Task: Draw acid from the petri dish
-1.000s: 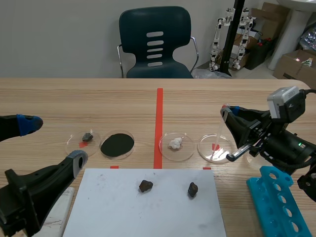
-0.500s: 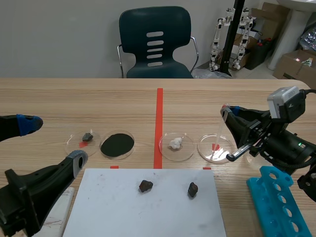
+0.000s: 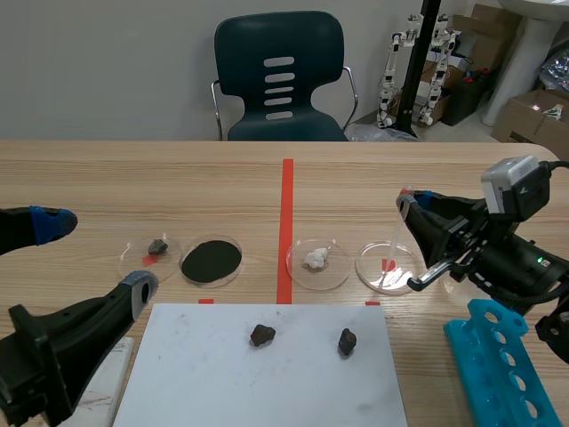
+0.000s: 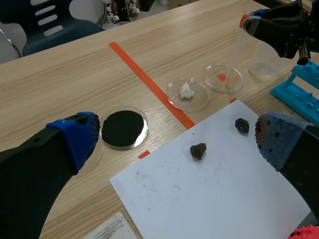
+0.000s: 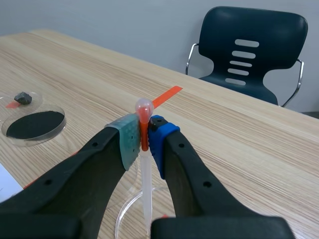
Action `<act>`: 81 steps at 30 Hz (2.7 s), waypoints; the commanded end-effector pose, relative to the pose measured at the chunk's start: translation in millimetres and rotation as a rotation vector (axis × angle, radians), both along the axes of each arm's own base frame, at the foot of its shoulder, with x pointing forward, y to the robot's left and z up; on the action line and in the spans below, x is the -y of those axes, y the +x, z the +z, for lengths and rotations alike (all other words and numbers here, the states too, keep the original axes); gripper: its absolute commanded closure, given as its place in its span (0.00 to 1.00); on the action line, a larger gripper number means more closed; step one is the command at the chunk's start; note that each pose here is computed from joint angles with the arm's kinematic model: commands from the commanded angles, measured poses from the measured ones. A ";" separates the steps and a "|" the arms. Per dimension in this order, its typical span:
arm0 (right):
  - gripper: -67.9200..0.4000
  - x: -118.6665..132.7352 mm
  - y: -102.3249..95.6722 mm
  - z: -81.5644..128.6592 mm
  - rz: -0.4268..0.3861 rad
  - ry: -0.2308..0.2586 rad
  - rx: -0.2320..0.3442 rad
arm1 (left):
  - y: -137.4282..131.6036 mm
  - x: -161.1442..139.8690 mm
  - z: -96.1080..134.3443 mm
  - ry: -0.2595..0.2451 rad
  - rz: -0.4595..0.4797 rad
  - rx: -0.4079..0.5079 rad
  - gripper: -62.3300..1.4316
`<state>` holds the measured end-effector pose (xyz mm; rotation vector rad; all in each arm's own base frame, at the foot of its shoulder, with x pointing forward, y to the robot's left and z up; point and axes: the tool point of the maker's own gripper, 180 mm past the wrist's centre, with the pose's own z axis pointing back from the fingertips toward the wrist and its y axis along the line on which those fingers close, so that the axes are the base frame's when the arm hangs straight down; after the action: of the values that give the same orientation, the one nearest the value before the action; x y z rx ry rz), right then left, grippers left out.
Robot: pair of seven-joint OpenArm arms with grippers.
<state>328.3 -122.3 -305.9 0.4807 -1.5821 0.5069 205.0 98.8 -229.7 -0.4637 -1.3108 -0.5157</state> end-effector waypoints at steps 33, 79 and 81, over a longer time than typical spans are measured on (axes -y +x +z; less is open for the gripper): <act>0.88 0.2 6.0 11.0 -0.003 0.016 0.035 | 2.4 1.0 10.1 -0.019 0.002 0.029 0.00; 0.90 2.1 6.4 13.0 -0.005 0.025 0.035 | 2.4 1.0 10.0 -0.018 0.002 0.029 0.00; 0.90 5.2 8.3 18.7 -0.017 0.046 0.043 | 2.4 1.0 10.0 -0.018 0.002 0.029 0.00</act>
<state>329.8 -124.9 -303.3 0.4900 -1.5909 0.4737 205.0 98.8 -229.7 -0.4637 -1.3108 -0.5157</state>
